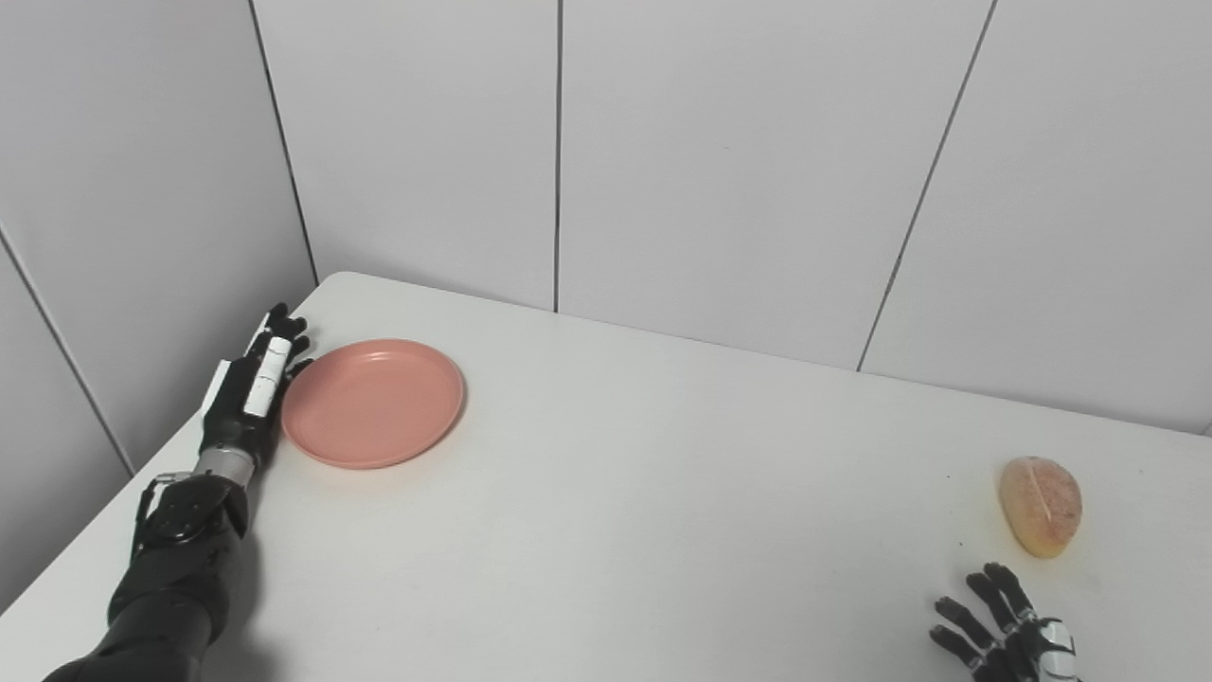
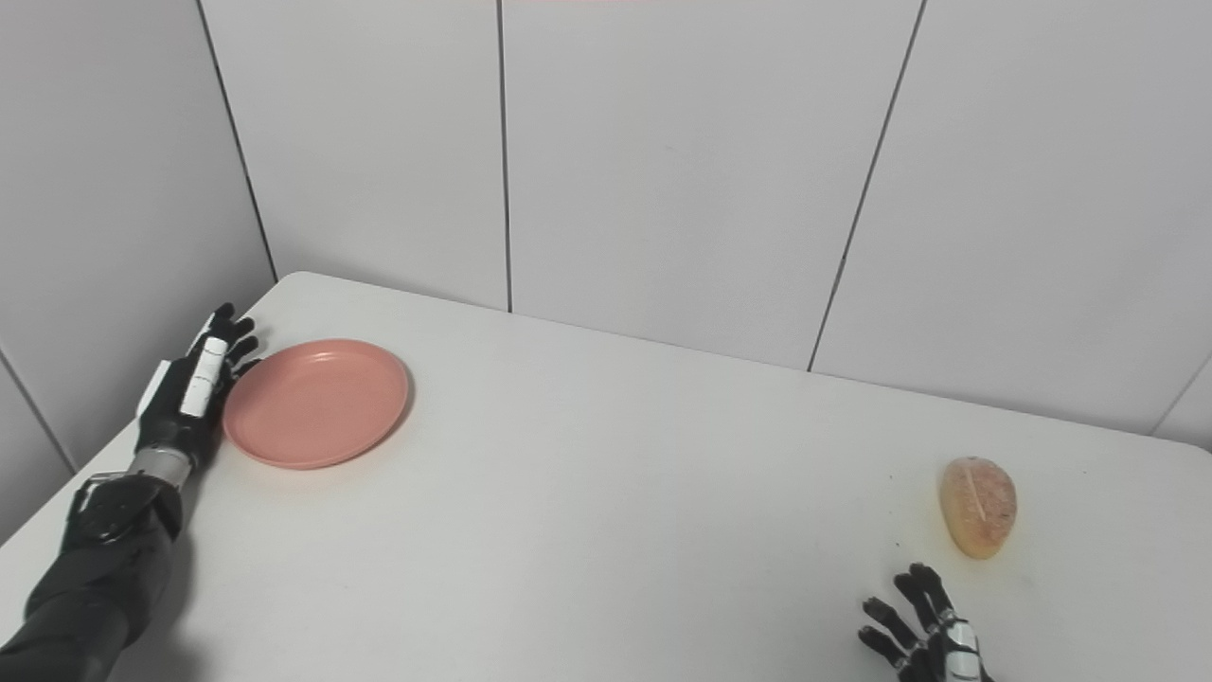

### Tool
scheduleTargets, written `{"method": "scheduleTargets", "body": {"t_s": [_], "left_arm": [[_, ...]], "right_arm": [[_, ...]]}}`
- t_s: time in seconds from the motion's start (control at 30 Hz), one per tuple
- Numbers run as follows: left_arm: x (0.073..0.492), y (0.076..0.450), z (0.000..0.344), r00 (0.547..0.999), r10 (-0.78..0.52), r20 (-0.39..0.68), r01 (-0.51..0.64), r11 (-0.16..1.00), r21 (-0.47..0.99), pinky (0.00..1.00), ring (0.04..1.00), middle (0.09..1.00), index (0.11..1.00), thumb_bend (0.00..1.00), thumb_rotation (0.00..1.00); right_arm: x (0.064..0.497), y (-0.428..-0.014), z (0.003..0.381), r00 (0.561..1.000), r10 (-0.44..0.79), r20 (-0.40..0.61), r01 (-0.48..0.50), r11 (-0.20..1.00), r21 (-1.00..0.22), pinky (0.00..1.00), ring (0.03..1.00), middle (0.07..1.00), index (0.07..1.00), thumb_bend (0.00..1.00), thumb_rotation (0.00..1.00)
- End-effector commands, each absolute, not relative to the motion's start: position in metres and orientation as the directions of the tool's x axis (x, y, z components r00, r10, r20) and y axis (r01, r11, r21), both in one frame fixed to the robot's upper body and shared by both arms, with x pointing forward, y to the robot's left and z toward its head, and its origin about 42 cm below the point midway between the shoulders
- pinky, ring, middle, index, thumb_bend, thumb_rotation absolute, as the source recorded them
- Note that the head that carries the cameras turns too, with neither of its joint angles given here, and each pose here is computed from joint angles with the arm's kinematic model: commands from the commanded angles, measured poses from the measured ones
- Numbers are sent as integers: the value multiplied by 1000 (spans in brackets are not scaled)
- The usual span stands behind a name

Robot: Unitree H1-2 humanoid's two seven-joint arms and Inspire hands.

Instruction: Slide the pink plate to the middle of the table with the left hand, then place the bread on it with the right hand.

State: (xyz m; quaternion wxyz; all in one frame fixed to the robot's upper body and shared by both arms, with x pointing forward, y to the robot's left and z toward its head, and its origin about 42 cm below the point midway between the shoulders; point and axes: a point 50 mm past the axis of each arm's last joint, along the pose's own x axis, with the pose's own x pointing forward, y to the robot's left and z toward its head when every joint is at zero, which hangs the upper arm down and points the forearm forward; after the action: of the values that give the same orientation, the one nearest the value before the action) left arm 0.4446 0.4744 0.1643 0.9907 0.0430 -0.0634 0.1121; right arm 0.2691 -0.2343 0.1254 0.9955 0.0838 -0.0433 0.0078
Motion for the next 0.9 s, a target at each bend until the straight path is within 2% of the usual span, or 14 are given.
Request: {"method": "scheduleTargets", "body": {"t_s": [0.0,0.2,0.5,0.73,0.87], "left_arm": [[465,453,182,976,129,175,-142,988,64,897,953,955,995,925,853],[472,442,188,982,92,166,-104,993,63,905,944,955,1000,998,835],[479,431,187,987,54,148,-62,997,54,862,946,952,994,983,813],[485,421,186,989,33,145,-40,998,47,817,925,930,954,992,811],[489,411,182,989,28,143,-33,999,37,798,927,930,973,1000,819]], "right_arm": [[267,-232,125,998,20,52,-29,986,163,768,803,907,899,698,1000],[267,-230,126,999,19,49,-27,986,162,750,795,902,899,699,1000],[268,-229,126,998,25,49,-33,987,158,750,789,905,907,681,1000],[270,-229,124,999,24,47,-31,987,157,732,774,901,902,691,1000],[270,-229,124,999,24,47,-31,988,153,720,768,897,899,690,1000]]}}
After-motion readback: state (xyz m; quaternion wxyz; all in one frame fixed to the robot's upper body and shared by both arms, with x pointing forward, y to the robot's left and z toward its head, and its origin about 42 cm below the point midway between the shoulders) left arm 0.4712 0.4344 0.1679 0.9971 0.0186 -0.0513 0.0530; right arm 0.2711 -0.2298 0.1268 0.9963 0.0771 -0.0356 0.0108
